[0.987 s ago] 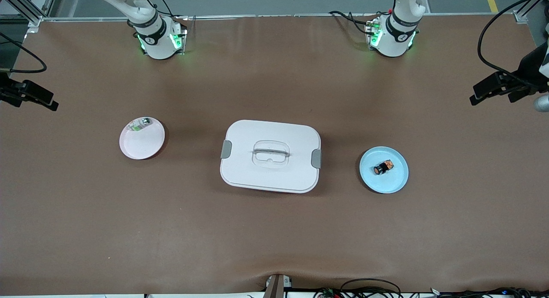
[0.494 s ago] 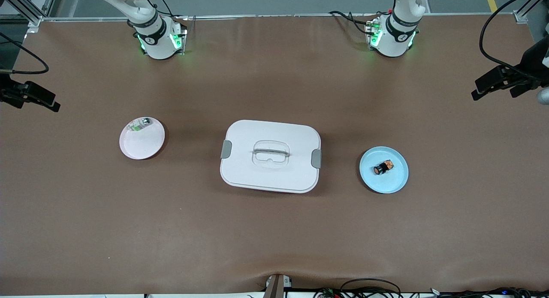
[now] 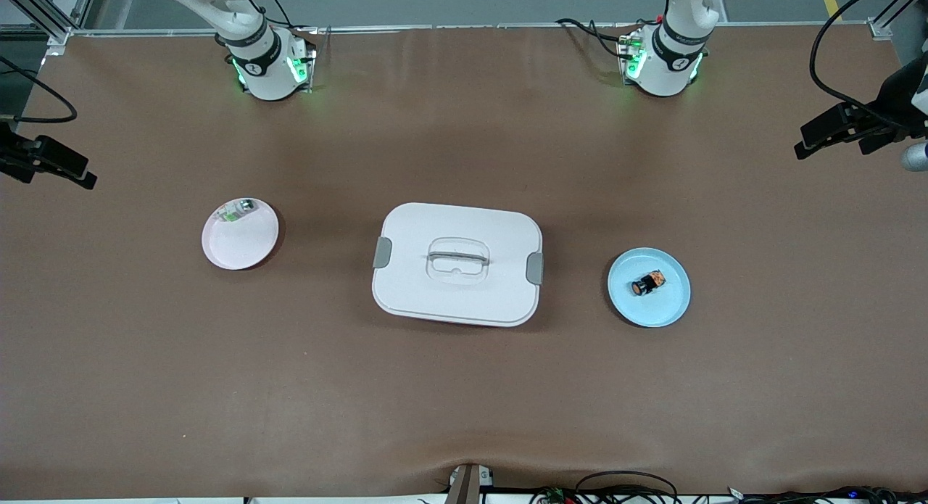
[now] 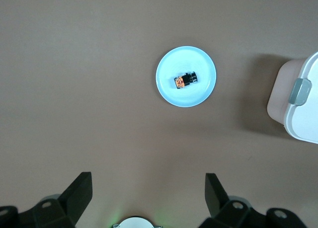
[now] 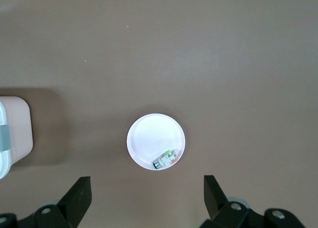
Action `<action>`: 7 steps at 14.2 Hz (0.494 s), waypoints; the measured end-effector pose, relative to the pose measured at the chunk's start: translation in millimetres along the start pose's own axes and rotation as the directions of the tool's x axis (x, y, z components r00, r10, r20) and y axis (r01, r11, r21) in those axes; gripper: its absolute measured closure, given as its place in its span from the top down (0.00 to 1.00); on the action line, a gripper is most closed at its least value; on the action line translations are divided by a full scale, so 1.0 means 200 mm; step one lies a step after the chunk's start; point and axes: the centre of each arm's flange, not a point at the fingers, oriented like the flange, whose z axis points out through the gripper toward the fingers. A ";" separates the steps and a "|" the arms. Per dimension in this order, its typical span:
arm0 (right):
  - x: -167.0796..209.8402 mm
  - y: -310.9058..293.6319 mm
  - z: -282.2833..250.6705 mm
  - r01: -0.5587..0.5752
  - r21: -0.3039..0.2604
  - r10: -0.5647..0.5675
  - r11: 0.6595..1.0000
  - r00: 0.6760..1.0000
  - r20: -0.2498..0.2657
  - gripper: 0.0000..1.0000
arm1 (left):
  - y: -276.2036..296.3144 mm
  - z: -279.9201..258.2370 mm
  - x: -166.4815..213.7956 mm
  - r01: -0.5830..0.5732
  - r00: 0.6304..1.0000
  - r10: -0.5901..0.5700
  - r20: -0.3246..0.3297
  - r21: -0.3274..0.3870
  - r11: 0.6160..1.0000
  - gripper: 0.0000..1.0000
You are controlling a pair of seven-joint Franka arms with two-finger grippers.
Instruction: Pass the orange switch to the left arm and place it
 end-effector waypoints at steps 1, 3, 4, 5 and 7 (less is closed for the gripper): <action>0.00 0.00 -0.01 0.000 0.000 0.000 1.000 1.000 -0.004 1.00 | -0.01 0.00 -0.02 0.001 1.000 -0.001 0.003 -0.001 1.000 1.00; 0.00 0.00 -0.02 -0.001 0.000 0.001 1.000 1.000 -0.007 1.00 | -0.02 0.00 -0.05 0.002 1.000 -0.002 0.004 -0.003 1.000 1.00; 0.00 0.00 -0.02 -0.001 0.000 0.001 1.000 1.000 -0.008 1.00 | -0.02 -0.01 -0.07 0.002 1.000 -0.002 0.000 -0.004 1.000 1.00; 0.00 0.00 -0.02 -0.001 0.000 0.001 1.000 1.000 -0.008 1.00 | -0.02 -0.02 -0.08 0.002 1.000 -0.002 -0.003 -0.005 1.000 1.00; 0.00 0.00 -0.02 -0.001 0.000 0.001 1.000 1.000 -0.008 1.00 | -0.02 -0.02 -0.08 0.000 1.000 -0.001 -0.004 -0.005 1.000 1.00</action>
